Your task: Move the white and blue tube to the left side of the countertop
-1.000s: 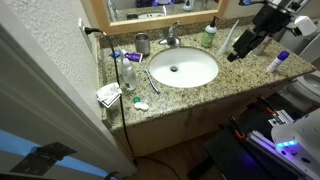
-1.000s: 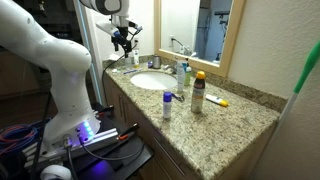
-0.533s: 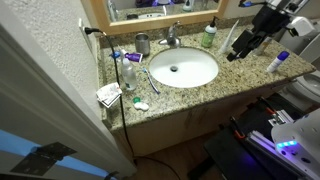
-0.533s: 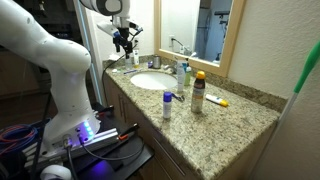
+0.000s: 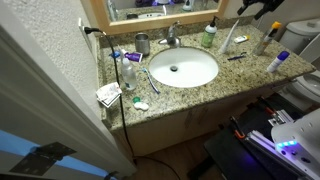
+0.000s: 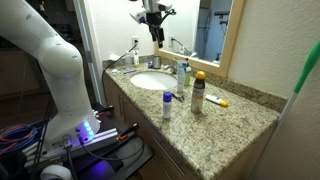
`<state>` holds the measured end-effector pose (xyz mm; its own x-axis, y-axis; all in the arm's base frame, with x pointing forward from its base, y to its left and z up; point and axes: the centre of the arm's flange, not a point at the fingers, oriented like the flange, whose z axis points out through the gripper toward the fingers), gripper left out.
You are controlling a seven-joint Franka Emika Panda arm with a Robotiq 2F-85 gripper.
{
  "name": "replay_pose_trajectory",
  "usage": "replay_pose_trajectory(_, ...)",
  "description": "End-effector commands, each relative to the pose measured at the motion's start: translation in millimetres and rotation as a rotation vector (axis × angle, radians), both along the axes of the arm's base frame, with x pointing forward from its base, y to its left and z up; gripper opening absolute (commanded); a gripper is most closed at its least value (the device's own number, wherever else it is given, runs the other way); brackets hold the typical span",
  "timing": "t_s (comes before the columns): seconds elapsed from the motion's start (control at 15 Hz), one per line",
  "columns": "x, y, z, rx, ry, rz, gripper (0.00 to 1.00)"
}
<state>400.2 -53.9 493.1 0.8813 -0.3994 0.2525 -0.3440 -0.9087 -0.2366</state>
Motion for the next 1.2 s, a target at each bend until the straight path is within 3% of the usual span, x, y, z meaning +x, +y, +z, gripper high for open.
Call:
replay_pose_trajectory(0.0,4.1,-4.8,8.9,0.002,-0.011,-0.019,1.0)
replay_pose_trajectory(0.13,7.1,-5.4,12.3,0.005,-0.013,-0.032,1.0)
replay_pose_trajectory(0.2,24.4,-8.9,-4.3,-0.023,0.04,-0.106,1.0)
replay_pose_trajectory(0.33,51.8,-30.9,-18.3,0.032,0.068,-0.233,1.0)
replay_pose_trajectory(0.73,92.8,-95.2,-47.8,0.149,0.131,-0.554,1.0)
replay_pose_trajectory(0.8,68.2,-78.9,-46.6,0.111,0.126,-0.473,1.0)
replay_pose_trajectory(1.0,74.3,-83.0,-51.6,0.112,0.136,-0.484,1.0)
replay_pose_trajectory(1.13,88.0,-85.4,-84.0,0.038,0.157,-0.545,1.0)
